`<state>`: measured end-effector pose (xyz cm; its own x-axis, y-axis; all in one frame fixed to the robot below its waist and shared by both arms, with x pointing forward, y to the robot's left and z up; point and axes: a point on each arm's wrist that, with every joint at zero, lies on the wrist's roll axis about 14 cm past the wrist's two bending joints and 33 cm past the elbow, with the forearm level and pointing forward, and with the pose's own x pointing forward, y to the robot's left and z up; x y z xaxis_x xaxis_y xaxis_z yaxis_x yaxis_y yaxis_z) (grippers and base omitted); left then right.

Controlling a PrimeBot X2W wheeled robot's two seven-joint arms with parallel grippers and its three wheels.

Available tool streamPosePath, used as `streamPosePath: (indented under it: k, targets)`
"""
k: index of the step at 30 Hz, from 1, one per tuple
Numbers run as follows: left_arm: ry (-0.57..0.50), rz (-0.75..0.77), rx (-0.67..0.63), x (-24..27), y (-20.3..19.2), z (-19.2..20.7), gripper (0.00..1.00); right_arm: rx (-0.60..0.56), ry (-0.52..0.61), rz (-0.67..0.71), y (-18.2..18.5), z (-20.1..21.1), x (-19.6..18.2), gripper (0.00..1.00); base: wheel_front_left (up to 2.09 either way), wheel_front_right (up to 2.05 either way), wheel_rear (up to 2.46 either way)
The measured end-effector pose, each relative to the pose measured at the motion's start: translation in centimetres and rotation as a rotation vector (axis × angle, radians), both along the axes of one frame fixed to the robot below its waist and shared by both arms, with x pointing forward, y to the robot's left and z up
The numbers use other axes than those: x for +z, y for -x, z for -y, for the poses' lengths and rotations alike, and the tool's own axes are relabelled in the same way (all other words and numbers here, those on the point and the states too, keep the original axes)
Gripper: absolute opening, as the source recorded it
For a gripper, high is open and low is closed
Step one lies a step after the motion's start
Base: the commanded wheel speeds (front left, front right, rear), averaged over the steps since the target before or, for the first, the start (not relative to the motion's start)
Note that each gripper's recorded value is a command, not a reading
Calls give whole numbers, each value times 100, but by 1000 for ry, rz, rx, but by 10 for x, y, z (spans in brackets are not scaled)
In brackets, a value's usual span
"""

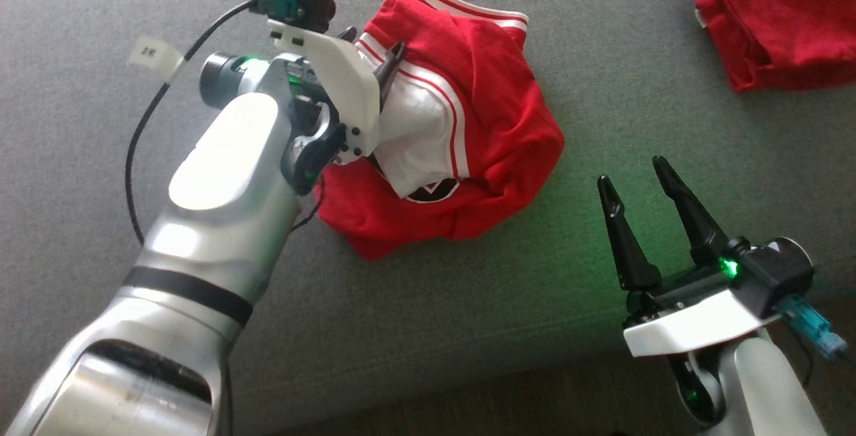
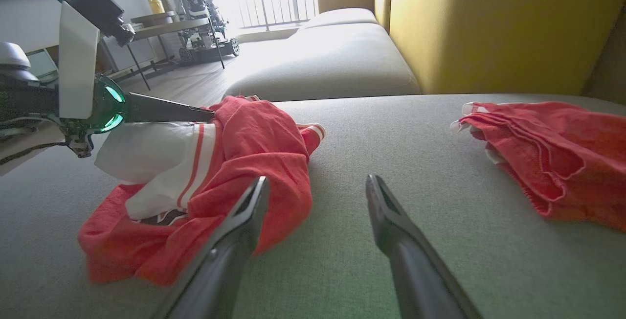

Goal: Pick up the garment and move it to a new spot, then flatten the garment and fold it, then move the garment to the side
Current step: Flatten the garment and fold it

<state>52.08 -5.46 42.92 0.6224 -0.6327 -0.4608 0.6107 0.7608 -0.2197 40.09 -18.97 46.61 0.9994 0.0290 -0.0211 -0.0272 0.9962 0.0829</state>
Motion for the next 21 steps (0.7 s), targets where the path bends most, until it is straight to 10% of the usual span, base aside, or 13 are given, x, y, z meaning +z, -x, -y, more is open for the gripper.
streamPosePath:
  k: [1, 3, 4, 21]
  targets:
    - [7, -8, -8, 1, 1, 3, 98, -1, 1, 0, 0, 0, 0, 100, 0, 0, 0]
    - [41, -31, -16, 5, 4, 10, 11, -3, 0, 1, 1, 1, 1, 100, 0, 0, 0]
    - [61, -39, -24, 8, 6, 14, 0, -5, 1, 2, 1, 1, 1, 100, 0, 0, 0]
    - [532, 69, -27, 178, -13, 64, 0, -87, -106, 92, 24, 22, 35, 100, 0, 0, 0]
